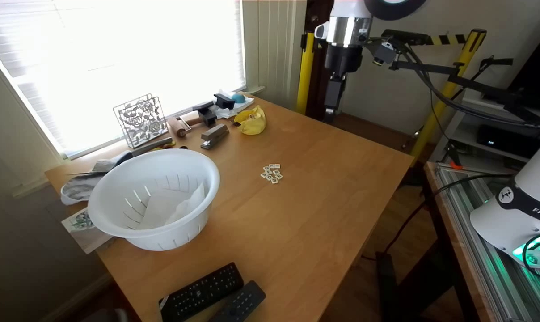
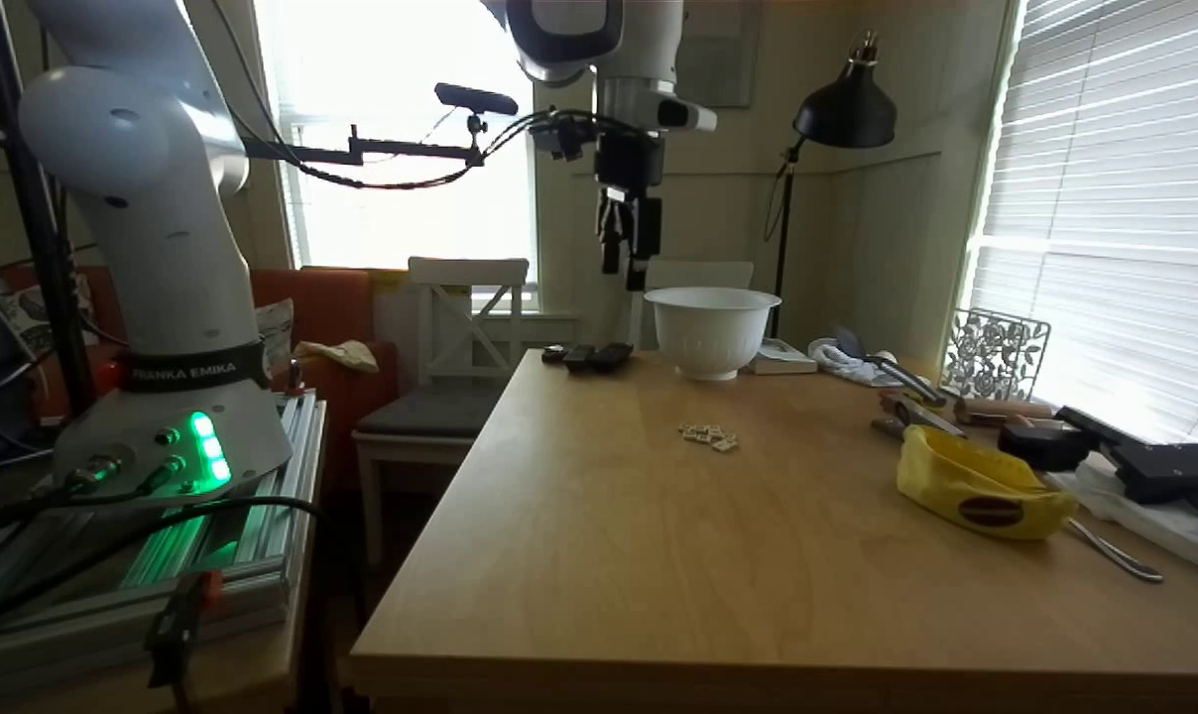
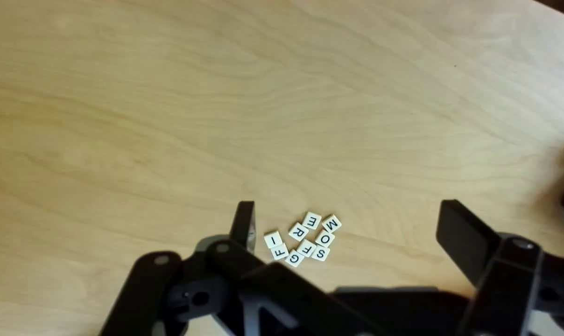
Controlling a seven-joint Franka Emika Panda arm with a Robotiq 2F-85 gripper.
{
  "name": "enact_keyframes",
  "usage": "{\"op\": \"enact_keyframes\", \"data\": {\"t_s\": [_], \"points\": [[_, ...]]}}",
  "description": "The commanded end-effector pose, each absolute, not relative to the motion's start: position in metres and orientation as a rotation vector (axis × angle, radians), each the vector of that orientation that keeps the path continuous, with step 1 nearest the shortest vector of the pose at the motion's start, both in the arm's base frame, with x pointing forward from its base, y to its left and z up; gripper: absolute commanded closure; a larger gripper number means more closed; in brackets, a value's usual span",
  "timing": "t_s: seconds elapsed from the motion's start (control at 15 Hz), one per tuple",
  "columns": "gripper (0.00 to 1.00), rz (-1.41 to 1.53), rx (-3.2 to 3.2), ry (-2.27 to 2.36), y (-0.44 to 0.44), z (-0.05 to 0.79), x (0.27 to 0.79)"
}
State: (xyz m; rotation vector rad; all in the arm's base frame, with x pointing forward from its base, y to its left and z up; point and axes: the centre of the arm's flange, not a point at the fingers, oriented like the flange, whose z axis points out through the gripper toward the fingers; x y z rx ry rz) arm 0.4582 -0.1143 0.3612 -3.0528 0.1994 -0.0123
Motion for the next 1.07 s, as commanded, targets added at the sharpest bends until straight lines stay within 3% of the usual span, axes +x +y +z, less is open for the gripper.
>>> {"op": "enact_keyframes", "data": {"t_s": [0.0, 0.53, 0.6, 1.0], "points": [[0.00, 0.003, -3.100, 0.077, -0.111, 0.339, 0.505], [0.00, 0.077, -3.084, -0.209, -0.087, 0.294, 0.560], [0.00, 0.065, -3.087, -0.137, -0.088, 0.301, 0.536], [0.00, 0.071, -3.085, -0.183, -0.084, 0.292, 0.551]]}}
